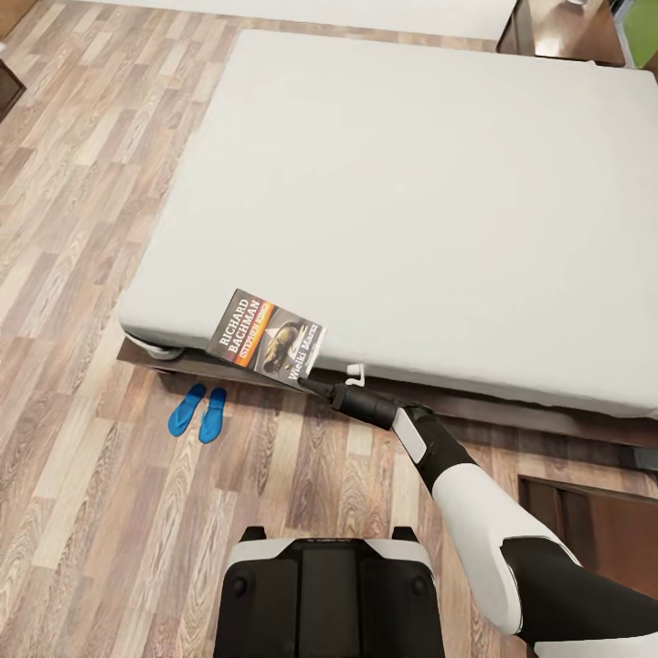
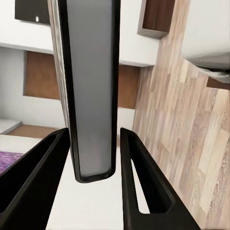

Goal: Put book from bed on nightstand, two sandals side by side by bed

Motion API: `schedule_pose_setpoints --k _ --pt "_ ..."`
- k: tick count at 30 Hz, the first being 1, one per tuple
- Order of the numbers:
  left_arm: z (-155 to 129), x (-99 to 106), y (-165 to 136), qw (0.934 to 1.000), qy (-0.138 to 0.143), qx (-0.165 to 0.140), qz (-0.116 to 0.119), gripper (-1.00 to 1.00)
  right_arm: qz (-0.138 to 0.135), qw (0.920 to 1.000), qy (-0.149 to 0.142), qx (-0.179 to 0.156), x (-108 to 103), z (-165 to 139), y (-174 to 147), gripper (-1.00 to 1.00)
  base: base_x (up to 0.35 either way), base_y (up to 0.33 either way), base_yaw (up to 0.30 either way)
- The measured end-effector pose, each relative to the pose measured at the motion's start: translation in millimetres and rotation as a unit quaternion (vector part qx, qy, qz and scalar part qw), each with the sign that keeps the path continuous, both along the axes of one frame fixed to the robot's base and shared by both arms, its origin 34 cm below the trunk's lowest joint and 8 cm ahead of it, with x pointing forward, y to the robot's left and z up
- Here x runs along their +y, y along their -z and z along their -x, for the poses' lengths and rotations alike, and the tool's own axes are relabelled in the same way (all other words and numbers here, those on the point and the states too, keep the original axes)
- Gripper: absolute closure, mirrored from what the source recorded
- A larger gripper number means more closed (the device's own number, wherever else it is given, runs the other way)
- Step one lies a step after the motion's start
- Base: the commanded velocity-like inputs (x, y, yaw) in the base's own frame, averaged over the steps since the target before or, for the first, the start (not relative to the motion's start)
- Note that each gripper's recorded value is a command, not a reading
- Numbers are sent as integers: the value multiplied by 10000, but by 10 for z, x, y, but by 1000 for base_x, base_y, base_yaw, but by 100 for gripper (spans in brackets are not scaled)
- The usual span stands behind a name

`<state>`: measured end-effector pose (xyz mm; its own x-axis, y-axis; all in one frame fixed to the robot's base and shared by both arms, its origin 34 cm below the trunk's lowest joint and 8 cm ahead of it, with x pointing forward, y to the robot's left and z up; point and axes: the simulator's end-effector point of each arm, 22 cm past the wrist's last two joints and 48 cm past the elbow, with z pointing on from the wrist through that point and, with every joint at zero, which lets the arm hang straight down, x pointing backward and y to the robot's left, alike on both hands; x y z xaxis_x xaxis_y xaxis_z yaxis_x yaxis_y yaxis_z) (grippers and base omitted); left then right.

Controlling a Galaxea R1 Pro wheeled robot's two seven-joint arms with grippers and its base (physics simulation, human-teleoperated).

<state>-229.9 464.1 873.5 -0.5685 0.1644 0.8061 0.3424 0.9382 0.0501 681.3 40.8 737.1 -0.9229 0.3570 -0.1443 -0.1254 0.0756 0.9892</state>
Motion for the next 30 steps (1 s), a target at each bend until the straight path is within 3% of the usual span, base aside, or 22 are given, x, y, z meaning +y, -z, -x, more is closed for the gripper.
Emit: schedule_pose_setpoints --k 30 --pt "5 0 -10 10000 4 19 5 -100 -19 10000 8 13 -2 6 5 100 0 0 11"
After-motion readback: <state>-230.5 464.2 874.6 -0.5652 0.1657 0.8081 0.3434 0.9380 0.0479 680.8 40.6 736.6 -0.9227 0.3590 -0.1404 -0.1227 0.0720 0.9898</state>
